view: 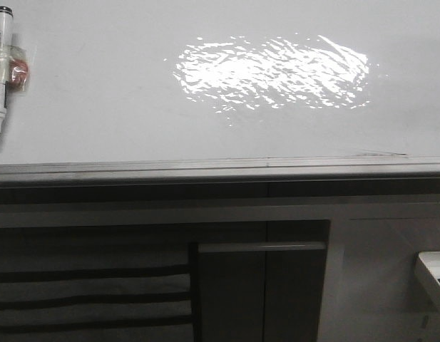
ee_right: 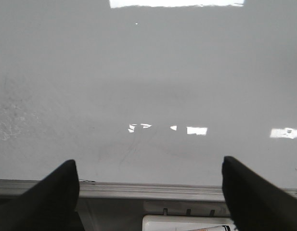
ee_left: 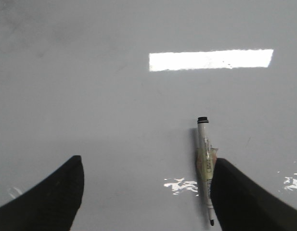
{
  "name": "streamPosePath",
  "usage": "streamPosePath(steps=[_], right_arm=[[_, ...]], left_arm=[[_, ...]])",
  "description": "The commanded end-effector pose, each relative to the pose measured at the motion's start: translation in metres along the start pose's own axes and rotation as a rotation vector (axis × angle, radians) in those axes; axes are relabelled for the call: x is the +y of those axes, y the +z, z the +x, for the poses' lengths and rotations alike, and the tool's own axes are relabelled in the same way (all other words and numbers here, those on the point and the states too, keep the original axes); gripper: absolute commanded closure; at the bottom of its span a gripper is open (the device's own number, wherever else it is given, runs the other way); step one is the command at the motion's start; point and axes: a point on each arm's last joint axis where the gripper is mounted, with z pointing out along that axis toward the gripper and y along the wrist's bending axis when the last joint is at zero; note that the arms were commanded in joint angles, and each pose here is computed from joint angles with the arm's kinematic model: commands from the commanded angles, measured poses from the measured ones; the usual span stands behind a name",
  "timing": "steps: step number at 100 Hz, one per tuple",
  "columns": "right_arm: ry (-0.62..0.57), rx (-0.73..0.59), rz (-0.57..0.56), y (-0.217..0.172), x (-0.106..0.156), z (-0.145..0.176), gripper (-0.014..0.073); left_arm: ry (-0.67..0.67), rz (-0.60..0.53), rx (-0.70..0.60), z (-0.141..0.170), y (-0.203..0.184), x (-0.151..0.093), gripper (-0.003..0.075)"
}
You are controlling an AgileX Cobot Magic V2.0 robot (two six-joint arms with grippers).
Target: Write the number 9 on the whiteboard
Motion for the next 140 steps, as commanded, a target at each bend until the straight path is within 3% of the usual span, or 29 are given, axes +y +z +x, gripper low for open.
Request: streamPosePath(steps=[1, 19, 39, 64, 93, 140], right_arm=[[-0.012, -0.095, 0.001, -0.002, 0.0, -0.017, 0.0054], [-0.012, -0.095, 0.001, -0.002, 0.0, -0.017, 0.0054], [-0.001, -0.095, -0.003, -0.002, 0.0, -0.017, 0.0054], [-0.001, -0.095, -0.003, -0.002, 0.0, -0.017, 0.0054], [-0.001, -0.093, -0.003, -0.002, 0.0, -0.017, 0.0054], [-0.001, -0.093, -0.003, -0.002, 0.0, -0.017, 0.0054]], left_arm=[[-0.039, 0.015, -0.083, -0.017, 0.003, -0.002, 0.0209], [-0.016, 0.018, 0.084, -0.003, 0.027, -0.003, 0.0209], [0.019, 0.137, 0.21, 0.012, 0.064, -0.019, 0.0209], [0.068, 0.259, 0.221, 0.031, 0.114, -0.049, 0.0209], [0.11, 0.281, 0.199, 0.06, 0.159, -0.063, 0.0213], [0.112, 0.28, 0.228, 0.078, 0.176, -0.067, 0.0631]])
